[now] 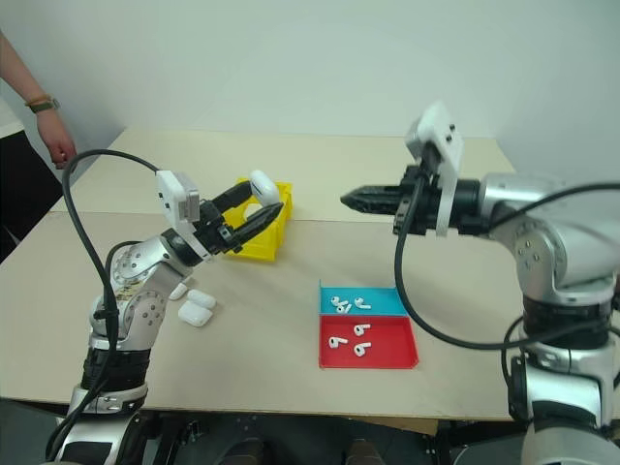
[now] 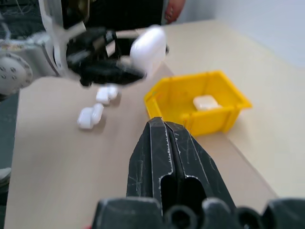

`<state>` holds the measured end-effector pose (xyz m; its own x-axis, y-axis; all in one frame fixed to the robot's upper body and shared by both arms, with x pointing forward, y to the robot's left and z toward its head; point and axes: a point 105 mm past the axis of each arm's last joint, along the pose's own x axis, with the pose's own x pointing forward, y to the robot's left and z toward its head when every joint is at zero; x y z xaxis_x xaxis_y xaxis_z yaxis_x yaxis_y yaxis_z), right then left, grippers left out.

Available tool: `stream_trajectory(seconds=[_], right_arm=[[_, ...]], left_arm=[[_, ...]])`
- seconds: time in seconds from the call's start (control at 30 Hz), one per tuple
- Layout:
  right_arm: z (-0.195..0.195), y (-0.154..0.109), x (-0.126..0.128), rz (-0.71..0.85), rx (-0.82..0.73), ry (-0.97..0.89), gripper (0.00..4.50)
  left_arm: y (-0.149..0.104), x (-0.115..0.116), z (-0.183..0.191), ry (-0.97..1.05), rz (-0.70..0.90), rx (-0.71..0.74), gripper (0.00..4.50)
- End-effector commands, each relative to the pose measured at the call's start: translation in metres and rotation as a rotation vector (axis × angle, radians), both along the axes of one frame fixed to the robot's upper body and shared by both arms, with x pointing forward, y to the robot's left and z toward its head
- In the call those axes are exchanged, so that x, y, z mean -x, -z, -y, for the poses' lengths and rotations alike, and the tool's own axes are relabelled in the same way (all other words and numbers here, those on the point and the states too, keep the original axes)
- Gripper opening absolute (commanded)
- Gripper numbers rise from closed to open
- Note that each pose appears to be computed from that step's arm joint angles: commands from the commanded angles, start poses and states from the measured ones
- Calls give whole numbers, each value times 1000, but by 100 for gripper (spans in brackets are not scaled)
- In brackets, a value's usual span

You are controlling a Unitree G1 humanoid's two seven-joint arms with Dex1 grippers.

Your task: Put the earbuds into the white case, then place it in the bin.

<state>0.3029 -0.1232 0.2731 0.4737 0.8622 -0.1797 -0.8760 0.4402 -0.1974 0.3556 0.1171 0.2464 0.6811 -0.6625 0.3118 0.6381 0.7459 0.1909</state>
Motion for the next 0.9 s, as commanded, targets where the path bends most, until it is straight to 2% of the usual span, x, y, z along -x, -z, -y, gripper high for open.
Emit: stream_trajectory(seconds=[0.03,0.23,0.53,0.73,0.9], right_arm=[[-7,-3,7,66,21,16,5],[-13,0,3,50,5,55,5],[-14,-1,5,48,4,63,5],[-15,-1,6,46,4,64,5],[-15,1,6,37,3,62,0]], left_arm=[[-7,-16,-13,-155,4,2,278],[-1,-46,-24,-339,-43,36,278],[17,-73,-29,-442,-119,59,278],[32,-83,-26,-435,-177,38,278],[36,-85,-24,-415,-184,19,440]])
